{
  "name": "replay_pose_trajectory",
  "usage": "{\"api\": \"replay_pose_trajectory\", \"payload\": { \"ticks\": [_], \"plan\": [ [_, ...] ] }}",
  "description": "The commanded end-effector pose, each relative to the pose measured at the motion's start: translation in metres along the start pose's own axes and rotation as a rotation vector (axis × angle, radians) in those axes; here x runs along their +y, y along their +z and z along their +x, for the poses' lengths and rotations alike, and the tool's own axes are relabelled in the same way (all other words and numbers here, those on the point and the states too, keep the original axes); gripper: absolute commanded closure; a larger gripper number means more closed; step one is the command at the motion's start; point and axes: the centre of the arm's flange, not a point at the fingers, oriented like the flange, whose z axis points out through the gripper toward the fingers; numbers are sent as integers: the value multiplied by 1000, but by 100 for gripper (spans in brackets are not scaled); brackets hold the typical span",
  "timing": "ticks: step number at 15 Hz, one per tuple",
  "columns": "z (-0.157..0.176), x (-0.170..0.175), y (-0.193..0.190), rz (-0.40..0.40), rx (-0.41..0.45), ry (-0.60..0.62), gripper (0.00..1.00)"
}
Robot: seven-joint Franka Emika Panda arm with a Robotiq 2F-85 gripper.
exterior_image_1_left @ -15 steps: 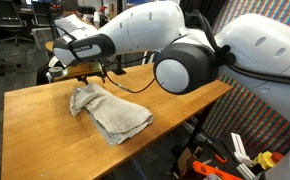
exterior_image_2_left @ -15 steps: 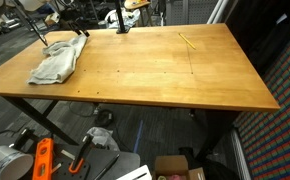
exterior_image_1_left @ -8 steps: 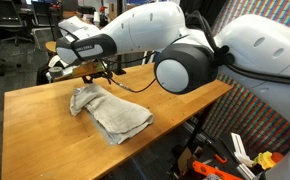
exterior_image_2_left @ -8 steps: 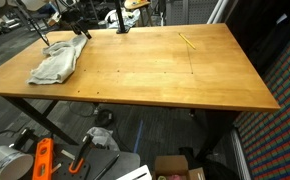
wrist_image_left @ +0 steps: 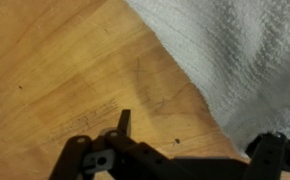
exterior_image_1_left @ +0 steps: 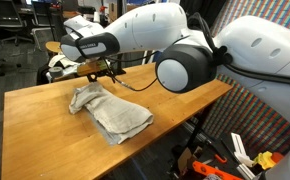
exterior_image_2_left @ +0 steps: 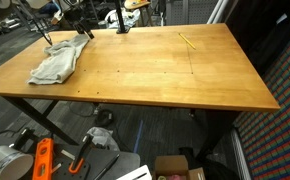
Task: Fold the white towel in half
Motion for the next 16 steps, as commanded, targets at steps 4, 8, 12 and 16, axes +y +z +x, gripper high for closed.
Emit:
{"api": "replay_pose_trajectory", "payload": {
  "ticks": [4,8,12,16],
  "plan": [
    [60,-13,-3,50,-26,114,0],
    [69,-11,4,57,-47,152,0],
    [83,-8,9,64,-64,194,0],
    [97,1,7,87,-85,251,0]
  ]
}}
